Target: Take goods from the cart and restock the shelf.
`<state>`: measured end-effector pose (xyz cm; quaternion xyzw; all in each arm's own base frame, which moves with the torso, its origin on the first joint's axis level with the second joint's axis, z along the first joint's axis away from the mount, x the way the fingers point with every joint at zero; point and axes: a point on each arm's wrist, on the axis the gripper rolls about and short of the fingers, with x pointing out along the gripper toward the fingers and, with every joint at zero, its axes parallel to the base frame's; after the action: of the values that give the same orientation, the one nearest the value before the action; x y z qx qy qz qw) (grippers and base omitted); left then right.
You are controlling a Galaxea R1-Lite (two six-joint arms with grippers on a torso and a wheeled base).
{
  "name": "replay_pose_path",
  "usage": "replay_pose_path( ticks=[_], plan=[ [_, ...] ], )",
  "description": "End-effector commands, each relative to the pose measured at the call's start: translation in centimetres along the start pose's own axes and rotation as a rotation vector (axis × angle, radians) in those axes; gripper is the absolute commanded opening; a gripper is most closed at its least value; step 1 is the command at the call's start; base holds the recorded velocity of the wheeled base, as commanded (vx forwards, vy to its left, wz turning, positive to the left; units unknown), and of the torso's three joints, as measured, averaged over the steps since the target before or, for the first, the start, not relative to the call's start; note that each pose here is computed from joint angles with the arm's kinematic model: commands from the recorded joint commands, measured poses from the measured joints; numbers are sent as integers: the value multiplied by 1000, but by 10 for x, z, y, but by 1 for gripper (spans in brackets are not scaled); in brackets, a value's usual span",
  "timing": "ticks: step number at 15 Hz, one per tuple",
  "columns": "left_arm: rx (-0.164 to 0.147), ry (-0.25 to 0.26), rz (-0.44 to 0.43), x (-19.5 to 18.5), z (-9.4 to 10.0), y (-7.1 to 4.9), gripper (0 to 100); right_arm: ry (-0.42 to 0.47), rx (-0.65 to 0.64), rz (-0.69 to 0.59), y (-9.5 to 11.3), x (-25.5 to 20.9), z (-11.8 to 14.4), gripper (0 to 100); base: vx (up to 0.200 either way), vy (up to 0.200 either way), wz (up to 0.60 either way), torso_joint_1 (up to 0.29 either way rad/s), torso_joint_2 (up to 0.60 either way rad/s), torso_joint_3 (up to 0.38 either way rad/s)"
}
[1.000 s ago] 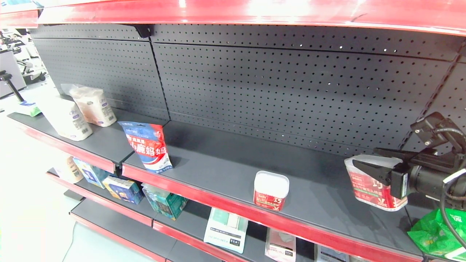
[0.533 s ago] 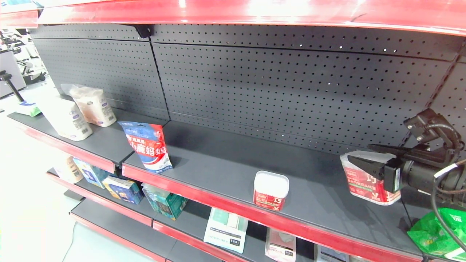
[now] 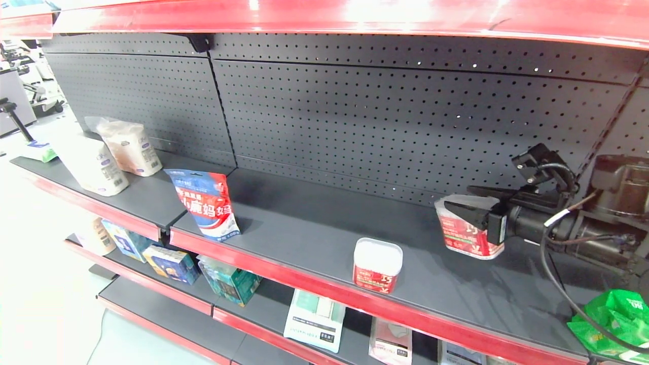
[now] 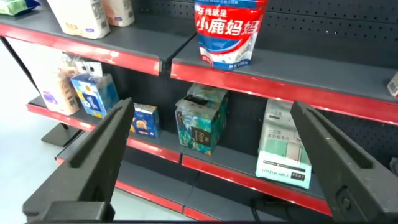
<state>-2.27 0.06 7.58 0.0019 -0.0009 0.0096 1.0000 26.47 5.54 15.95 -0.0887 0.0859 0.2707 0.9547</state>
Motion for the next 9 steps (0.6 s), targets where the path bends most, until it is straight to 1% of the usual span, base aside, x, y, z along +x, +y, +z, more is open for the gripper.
replay_pose_path(
  ticks=[1,4,5,7,9],
  plan=[
    [-1,-1,1,0,0,0,100,28,6,55,-9,36,-13,0,0,0,0,0,0,0],
    [-1,-1,1,0,0,0,100,-5,3,85,-17,63,-15,0,0,0,0,0,0,0],
    [-1,-1,1,0,0,0,100,-12,-3,123,-14,72,-16,0,0,0,0,0,0,0],
    [-1,-1,1,0,0,0,100,-5,-3,152,-14,79,-22,0,0,0,0,0,0,0],
    [1,-1,2,0,0,0,100,-22,-8,189,-10,98,-35,0,0,0,0,0,0,0]
  ],
)
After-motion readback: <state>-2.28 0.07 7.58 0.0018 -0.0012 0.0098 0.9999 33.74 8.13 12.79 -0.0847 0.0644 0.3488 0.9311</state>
